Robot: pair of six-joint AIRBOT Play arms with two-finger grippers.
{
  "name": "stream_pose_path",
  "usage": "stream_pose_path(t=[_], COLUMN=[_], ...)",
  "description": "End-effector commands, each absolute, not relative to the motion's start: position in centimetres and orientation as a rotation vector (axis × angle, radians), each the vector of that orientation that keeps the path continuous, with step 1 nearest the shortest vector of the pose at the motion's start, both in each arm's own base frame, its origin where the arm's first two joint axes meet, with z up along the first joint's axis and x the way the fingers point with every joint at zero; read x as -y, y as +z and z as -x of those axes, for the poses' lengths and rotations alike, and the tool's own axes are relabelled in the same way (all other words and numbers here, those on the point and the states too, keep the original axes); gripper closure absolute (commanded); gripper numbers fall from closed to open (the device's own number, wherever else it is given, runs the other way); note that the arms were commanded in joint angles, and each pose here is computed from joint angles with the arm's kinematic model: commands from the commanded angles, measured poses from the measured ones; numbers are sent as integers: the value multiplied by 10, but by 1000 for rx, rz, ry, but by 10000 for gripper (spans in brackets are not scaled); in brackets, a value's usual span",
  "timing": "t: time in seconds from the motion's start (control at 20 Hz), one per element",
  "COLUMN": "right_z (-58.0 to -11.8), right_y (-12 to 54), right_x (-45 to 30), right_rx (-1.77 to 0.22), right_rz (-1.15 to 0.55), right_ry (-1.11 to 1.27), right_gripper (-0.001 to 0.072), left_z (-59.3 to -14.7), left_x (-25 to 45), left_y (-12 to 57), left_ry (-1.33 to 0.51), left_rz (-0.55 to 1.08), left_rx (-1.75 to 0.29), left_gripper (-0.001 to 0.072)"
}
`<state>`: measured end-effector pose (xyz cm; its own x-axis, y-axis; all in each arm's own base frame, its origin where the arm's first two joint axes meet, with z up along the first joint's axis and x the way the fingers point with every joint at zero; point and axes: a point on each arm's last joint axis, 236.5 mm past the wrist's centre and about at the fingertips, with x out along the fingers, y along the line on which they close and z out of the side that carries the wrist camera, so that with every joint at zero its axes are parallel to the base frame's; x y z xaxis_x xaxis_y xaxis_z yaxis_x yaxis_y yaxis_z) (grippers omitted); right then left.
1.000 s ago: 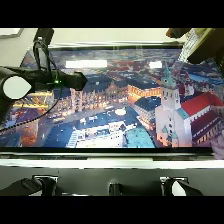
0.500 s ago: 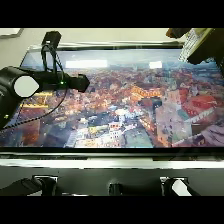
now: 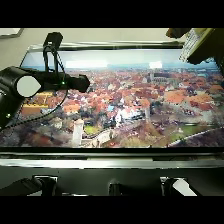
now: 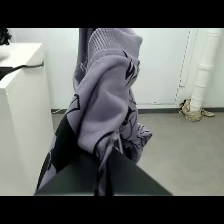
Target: Fold the clothes and pants, and hang the long-sleeved shirts on hangers.
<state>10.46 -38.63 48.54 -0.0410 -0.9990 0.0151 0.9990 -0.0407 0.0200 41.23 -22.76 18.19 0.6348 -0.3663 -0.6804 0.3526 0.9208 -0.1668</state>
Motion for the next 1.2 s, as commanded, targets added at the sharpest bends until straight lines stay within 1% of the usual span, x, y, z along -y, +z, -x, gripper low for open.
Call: stream_pose_path(t=[0.0, 0.1, 0.15, 0.2, 0.25, 0.3, 0.4, 0.5, 0.6, 0.65, 0.7, 0.75, 0.8, 0.85, 0.9, 1.0, 1.05, 1.1, 1.15], right_z=[-109, -110, -109, -106, -105, -104, -101, -89, -72, -65, -65, -72, -92, -124, -162, -251, -290, -318, -343], right_y=[478, 476, 475, 474, 473, 474, 480, 492, 516, 531, 545, 555, 564, 565, 561, 540, 523, 502, 475], right_x=[395, 395, 395, 393, 390, 387, 378, 361, 336, 321, 306, 294, 281, 270, 258, 215, 189, 170, 153], right_rx=[10, 8, 4, 1, 2, 10, 35, 75, 156, 212, 279, 333, 378, 382, 345, 215, 140, 52, -57], right_rz=[-11, -21, -27, -37, -52, -65, -79, -85, -62, -50, -55, -68, -103, -143, -177, -226, -253, -268, -245], right_ry=[-1609, -1606, -1610, -1615, -1612, -1603, -1587, -1587, -1574, -1551, -1500, -1425, -1303, -1149, -990, -594, -417, -316, -264], right_gripper=[683, 677, 661, 565, 423, 325, 281, 283, 288, 317, 399, 531, 643, 677, 678, 681, 682, 682, 682], left_z=[-412, -412, -412, -412, -412, -412, -412, -413, -415, -417, -419, -420, -422, -423, -424, -424, -424, -423, -420], left_x=[228, 228, 228, 228, 228, 228, 227, 225, 219, 214, 207, 200, 192, 184, 175, 161, 153, 143, 131], left_y=[182, 182, 182, 182, 182, 182, 182, 183, 186, 190, 196, 204, 211, 217, 223, 233, 238, 241, 240], left_ry=[-411, -411, -411, -411, -411, -411, -410, -404, -380, -352, -323, -293, -262, -236, -218, -194, -179, -161, -135], left_rz=[18, 18, 18, 18, 18, 18, 18, 13, 8, 22, 30, 36, 34, 22, 13, 30, 41, 51, 58], left_rx=[-782, -782, -782, -782, -782, -781, -781, -777, -766, -755, -739, -717, -695, -673, -655, -635, -625, -626, -641], left_gripper=[30, 30, 30, 30, 30, 30, 30, 30, 29, 30, 30, 32, 43, 186, 374, 684, 686, 686, 686])
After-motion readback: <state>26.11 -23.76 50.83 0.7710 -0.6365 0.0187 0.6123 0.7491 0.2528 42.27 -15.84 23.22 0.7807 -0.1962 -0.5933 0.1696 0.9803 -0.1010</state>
